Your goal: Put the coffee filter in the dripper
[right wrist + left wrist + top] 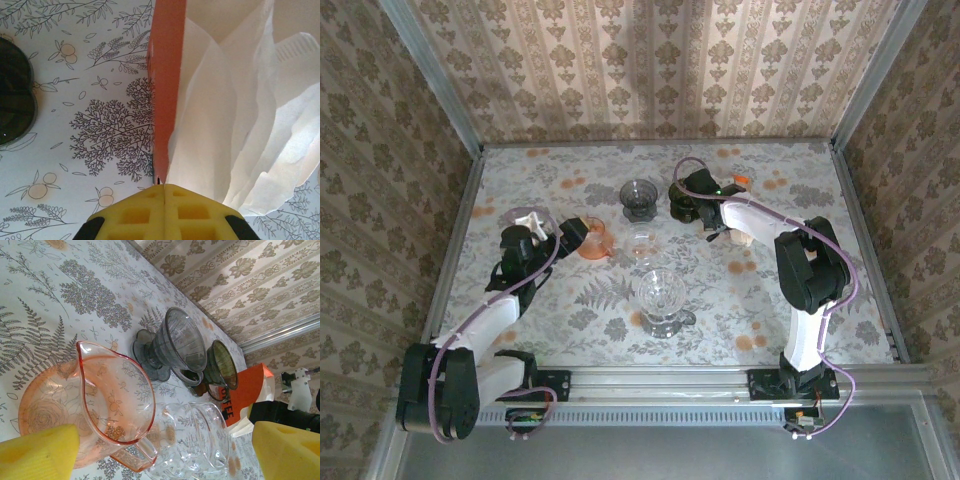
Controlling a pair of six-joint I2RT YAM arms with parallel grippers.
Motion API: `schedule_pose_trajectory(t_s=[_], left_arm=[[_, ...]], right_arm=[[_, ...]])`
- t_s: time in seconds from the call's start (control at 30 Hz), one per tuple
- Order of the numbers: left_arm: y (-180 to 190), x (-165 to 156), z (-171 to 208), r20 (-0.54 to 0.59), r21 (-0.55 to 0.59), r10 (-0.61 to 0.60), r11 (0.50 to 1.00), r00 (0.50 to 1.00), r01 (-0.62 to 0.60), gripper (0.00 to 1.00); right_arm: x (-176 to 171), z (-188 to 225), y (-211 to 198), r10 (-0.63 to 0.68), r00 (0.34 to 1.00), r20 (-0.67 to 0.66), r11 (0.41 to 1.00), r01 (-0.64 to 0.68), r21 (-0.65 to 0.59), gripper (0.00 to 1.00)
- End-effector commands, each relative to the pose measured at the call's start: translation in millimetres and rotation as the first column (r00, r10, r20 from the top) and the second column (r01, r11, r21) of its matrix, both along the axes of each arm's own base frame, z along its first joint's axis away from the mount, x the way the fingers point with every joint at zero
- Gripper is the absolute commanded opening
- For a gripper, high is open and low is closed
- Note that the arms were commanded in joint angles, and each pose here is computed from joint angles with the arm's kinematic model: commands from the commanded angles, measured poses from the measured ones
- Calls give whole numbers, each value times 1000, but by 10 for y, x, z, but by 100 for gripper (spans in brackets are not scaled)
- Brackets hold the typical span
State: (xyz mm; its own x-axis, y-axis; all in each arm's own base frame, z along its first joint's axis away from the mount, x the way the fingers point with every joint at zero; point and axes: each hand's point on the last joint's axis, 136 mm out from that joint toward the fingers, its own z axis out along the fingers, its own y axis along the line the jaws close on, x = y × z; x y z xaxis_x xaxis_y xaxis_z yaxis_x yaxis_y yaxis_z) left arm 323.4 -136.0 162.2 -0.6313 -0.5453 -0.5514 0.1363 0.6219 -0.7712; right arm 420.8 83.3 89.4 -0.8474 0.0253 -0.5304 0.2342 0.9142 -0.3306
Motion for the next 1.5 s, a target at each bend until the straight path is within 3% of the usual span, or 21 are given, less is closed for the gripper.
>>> schedule_pose_trajectory(t_s=[0.0, 0.53, 0.77, 0.97, 1.3, 1.47], left_arm=[[-38, -3, 18, 10, -22, -15, 1000, 1000, 15, 91], [-46, 9, 29, 6, -31, -16, 999, 1000, 17, 91], [-30, 0, 101, 12, -24, -10, 1000, 1000, 10, 90], [-50, 7, 182, 15, -35, -13, 999, 1000, 14, 89], [-210, -74, 446, 51, 47, -64, 997, 997, 61, 91], [-290, -156, 510, 59, 71, -91, 994, 994, 87, 91]], right_arm=[[33, 155, -63, -1, 1000, 23, 999, 2, -37, 0], [-185, 840, 52, 80, 987, 140, 989, -96, 116, 0], [-478, 1217, 145, 148, 971, 186, 963, -184, 196, 0], [-944, 1611, 358, 271, 939, 211, 885, -329, 329, 0], [-1963, 2000, 910, 541, 833, 113, 674, -510, 534, 0], [-2380, 2162, 1112, 630, 775, 48, 628, -545, 555, 0]])
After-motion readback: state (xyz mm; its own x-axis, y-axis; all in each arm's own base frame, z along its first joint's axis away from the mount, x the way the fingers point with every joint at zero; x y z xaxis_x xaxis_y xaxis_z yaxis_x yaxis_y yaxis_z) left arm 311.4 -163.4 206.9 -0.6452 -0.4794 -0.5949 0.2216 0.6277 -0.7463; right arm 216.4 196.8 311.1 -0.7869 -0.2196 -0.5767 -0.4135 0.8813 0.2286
